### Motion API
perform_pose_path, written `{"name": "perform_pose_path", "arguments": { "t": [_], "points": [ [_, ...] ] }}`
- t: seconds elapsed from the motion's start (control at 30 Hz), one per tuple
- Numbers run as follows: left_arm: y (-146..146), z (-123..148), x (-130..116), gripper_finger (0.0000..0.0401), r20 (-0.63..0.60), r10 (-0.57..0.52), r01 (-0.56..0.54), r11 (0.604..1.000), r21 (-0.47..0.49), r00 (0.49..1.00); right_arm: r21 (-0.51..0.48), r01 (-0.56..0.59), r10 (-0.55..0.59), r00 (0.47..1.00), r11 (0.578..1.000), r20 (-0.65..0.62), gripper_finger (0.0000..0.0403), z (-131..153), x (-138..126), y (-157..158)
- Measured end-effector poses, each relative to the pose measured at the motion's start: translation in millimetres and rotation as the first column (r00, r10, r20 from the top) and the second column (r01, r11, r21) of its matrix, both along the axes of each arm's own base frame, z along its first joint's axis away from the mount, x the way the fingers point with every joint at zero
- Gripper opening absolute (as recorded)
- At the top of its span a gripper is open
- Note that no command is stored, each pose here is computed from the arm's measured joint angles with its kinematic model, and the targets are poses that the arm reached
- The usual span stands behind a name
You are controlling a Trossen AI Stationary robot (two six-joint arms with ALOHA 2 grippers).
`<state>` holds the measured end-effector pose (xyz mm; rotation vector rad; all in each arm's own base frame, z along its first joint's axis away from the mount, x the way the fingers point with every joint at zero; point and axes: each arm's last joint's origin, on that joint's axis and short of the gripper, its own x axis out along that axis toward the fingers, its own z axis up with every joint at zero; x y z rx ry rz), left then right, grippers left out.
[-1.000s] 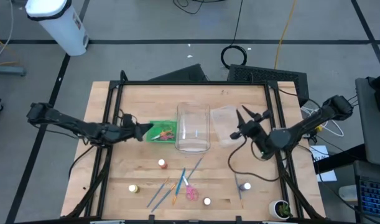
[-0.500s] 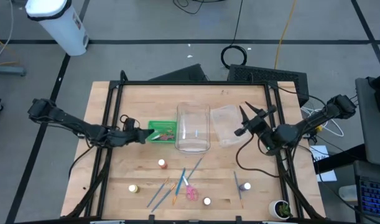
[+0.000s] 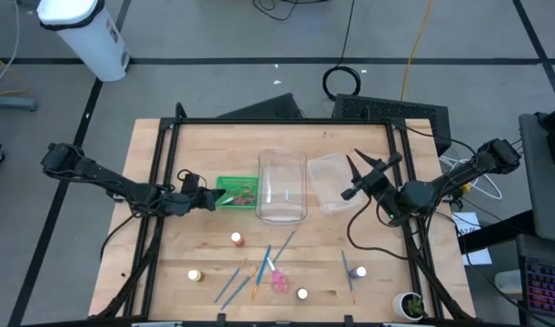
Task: Pick & Place Paint Supplies
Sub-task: Put the green scissors into the green bin
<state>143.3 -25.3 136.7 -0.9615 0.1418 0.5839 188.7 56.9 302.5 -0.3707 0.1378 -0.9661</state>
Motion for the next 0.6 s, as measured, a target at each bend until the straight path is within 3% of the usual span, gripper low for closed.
{"name": "perform_pose_path", "arguments": {
  "t": [0.37,0.6],
  "points": [
    [0,0,0,0.0224,-0.011,-0.004,0.004,0.999,0.036,1.000,-0.002,-0.017,0.017,1.000,1.000,0.005,0.0114,0,0,0],
    [-2,19,9,0.0252,-0.057,-0.077,0.087,0.976,0.202,0.995,0.010,-0.018,0.018,1.000,1.000,0.023,0.0114,0,0,0]
  ]
}}
